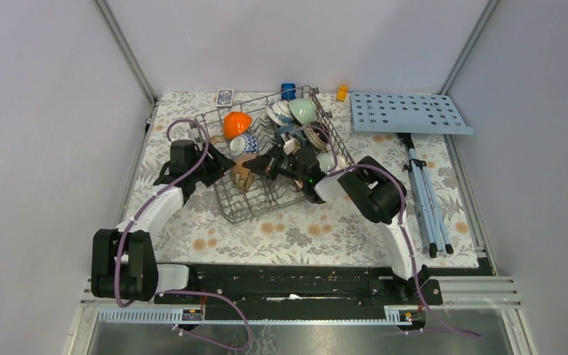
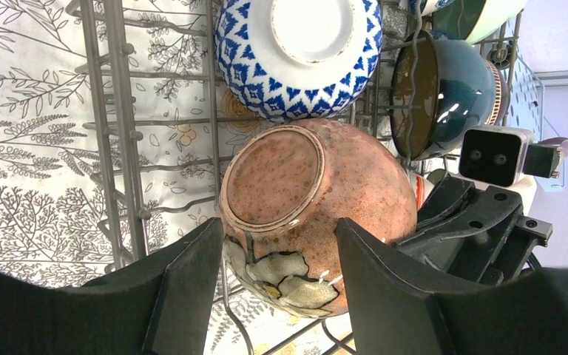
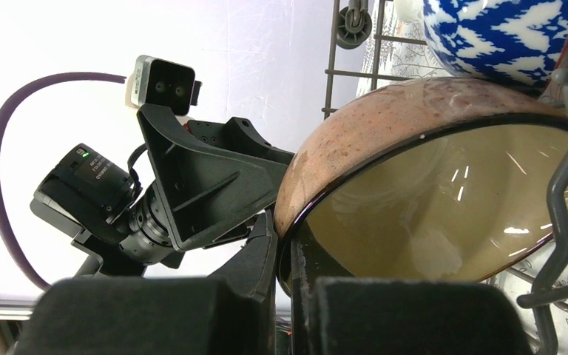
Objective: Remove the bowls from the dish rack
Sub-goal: Pick up the bowl from the dish rack.
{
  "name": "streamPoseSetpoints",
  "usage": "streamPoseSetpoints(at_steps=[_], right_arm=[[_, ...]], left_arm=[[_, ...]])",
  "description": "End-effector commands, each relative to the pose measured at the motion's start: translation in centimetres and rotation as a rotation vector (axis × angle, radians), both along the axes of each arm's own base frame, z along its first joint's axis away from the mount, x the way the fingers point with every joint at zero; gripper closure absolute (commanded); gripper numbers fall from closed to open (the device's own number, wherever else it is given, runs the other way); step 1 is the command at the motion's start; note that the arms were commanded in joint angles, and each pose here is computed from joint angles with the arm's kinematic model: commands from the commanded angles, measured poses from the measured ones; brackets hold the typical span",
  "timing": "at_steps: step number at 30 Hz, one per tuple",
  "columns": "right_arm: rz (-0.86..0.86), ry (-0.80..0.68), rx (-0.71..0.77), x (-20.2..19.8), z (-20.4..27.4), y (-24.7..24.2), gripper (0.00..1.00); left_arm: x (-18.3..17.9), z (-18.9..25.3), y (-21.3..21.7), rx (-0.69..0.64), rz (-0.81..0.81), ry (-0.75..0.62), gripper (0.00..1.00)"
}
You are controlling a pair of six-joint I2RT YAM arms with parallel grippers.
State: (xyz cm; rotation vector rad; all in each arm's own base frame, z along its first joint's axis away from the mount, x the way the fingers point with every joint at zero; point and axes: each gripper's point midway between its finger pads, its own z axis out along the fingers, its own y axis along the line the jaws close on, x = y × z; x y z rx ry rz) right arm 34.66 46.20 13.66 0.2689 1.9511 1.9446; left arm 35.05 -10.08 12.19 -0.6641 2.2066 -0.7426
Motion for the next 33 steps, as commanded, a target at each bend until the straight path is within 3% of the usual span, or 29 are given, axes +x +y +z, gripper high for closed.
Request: streamPoseSetpoints(at_steps=[1,24,33], right_arm=[[0.052,-0.113,0.115,-1.6,5.5,0.4,1.0],[0.157,-0.185,0.223,-5.1,10.9,-1.2,1.0],[0.167,-0.21,0.263,-5.9,12.7,-1.8,1.0]], left_arm=[[-1.3,0.5,-0.5,0.016,-0.045,0.028,0.38],[-0.4,10.6,0.8,-0.001,0.028,-0.136,0.33],[-0.8,11.6,0.7,-0.017,0.033,-0.156,0.32]])
